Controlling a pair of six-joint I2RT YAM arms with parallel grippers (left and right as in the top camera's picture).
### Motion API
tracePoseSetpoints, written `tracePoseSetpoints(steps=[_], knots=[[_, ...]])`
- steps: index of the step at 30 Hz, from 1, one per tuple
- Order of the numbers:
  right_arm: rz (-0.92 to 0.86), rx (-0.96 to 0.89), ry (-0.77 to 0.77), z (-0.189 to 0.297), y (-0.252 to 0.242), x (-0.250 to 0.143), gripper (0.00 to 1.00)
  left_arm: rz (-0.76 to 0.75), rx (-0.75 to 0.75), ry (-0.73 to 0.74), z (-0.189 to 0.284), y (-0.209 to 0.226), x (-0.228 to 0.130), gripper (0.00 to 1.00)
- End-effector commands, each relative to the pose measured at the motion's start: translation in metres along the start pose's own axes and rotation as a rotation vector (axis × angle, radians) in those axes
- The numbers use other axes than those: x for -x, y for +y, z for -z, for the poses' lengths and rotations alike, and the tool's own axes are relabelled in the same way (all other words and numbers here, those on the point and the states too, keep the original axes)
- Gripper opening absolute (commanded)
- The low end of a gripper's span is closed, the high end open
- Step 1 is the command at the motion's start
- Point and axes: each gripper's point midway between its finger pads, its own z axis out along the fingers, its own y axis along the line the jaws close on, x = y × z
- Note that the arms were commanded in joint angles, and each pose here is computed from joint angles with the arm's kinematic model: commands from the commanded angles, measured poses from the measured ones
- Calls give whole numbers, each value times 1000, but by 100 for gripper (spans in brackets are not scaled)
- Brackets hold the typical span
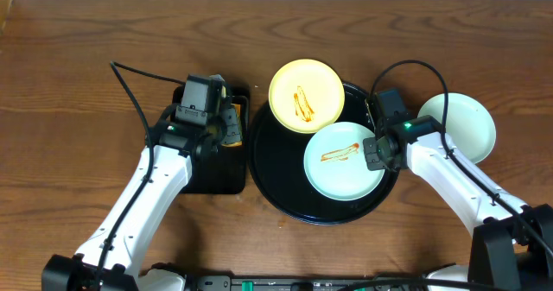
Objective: Clean dirty plates on tray and stack at the side
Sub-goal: 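Grasp the sponge again with the left gripper and lift it, then scrub the sauce on the held pale green plate with the left sponge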
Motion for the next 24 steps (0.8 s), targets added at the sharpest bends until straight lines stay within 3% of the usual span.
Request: tracePoseSetpoints(steps=[1, 8, 12, 18, 24], knots=[[6, 6, -12, 3, -1, 1, 1, -23, -6, -60, 13, -6, 18, 8], [7, 11, -11, 3, 0, 1, 1, -26, -24, -80, 14, -11, 23, 8], [7, 46, -4, 3, 6, -1, 1, -76, -223, -72, 20, -46, 24, 8], [-46, 165, 32, 5, 26, -7, 1, 26, -481, 9, 28, -103, 14, 8], [-52, 194, 43, 6, 31, -9, 1, -10, -572, 56, 22, -154, -8, 8]])
